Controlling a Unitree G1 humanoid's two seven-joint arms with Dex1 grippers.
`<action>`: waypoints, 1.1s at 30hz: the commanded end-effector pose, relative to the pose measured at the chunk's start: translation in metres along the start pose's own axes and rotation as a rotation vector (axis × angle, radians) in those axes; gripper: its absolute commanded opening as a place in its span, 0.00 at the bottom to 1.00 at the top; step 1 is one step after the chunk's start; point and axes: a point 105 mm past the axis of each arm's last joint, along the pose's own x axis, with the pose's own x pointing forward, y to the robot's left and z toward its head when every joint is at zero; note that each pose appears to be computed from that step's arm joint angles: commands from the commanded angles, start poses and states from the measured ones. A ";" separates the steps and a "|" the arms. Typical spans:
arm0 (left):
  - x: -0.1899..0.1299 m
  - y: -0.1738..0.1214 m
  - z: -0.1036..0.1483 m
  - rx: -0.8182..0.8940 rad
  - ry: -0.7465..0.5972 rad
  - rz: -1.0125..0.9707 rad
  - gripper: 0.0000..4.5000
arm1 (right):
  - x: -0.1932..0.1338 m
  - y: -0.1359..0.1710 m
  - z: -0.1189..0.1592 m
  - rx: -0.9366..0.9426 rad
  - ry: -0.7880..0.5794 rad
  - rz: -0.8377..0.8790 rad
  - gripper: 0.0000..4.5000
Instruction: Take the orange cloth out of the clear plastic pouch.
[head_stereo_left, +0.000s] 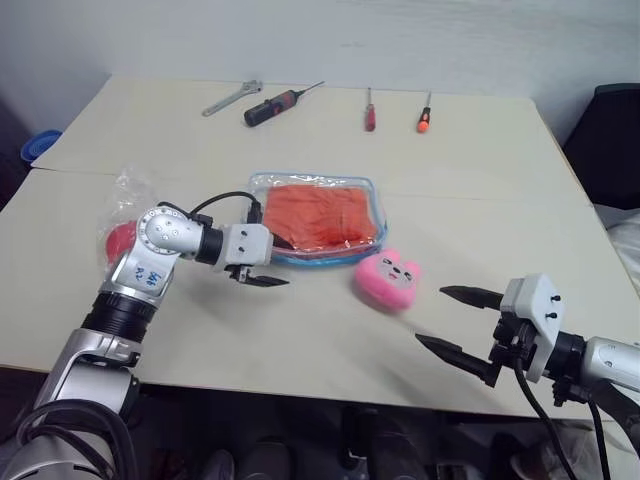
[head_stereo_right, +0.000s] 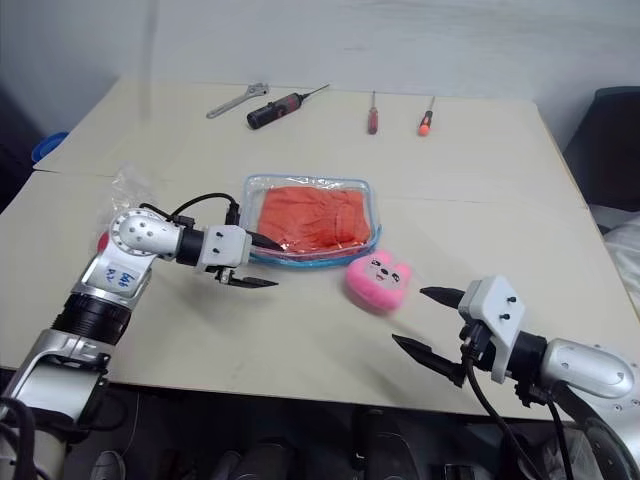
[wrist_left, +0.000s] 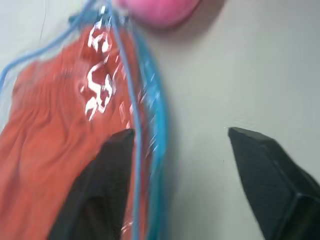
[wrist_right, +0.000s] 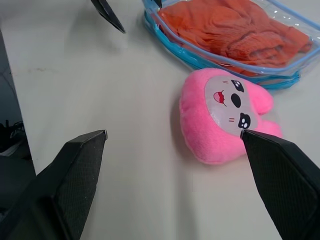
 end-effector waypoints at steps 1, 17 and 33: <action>0.024 0.008 0.054 0.079 -0.147 -0.070 0.76 | -0.004 0.001 0.012 -0.062 -0.025 -0.012 1.00; 0.141 0.011 0.065 0.429 -0.098 -0.097 0.67 | -0.010 -0.001 0.017 -0.077 -0.028 -0.093 1.00; 0.083 -0.015 0.036 0.245 -0.089 -0.107 0.01 | 0.049 -0.054 0.013 -0.388 0.080 -0.082 1.00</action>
